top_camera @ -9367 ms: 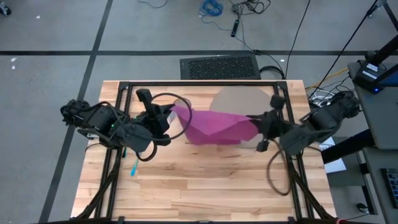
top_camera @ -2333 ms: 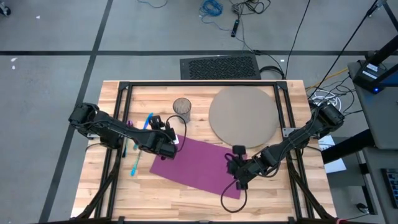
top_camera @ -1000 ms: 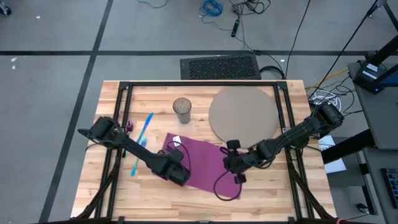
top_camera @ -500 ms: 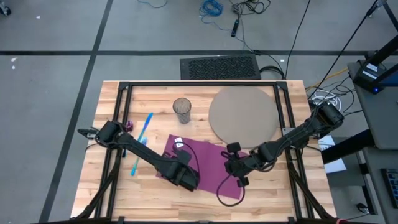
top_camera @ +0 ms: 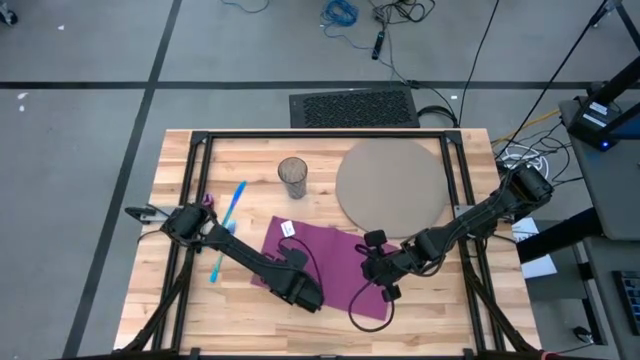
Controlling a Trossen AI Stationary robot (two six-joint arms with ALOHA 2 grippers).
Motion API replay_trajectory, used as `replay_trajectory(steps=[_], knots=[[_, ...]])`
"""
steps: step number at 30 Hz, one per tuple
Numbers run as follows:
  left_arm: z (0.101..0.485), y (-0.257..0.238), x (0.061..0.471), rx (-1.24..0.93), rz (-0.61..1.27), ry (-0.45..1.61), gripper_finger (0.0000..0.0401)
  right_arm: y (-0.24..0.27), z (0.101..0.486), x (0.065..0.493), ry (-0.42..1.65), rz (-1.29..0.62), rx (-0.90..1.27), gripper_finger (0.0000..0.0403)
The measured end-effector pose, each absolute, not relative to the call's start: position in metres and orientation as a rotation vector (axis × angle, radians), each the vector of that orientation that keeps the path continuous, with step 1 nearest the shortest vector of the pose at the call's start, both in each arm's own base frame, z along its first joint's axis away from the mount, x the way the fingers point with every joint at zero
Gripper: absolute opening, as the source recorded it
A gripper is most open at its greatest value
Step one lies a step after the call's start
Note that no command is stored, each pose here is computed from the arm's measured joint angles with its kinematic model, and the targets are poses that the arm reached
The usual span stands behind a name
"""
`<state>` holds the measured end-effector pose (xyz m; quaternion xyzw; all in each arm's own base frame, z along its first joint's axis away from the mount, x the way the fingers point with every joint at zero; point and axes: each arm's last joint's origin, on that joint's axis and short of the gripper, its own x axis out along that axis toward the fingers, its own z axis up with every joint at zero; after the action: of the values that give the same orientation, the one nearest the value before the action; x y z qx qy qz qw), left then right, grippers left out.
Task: Set table place
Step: Fold the pink table napkin
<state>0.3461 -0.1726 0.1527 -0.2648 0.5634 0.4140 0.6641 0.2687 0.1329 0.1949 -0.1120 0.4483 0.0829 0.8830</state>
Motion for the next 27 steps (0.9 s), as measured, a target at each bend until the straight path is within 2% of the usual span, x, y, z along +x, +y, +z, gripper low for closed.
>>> replay_trajectory(steps=[8, 18, 27], knots=[[0.152, -0.173, 0.346, -0.596, 0.921, 1.298, 0.0186, 0.133, 0.195, 0.269, 0.93, 0.17, -0.227, 0.0105], [0.149, -0.169, 0.355, -0.608, 0.846, 1.295, 0.0101, 0.133, 0.195, 0.269, 0.93, 0.17, -0.227, 0.0105], [0.149, -0.16, 0.359, -0.612, 0.787, 1.369, 0.0093, 0.134, 0.195, 0.268, 0.93, 0.175, -0.228, 0.0105]])
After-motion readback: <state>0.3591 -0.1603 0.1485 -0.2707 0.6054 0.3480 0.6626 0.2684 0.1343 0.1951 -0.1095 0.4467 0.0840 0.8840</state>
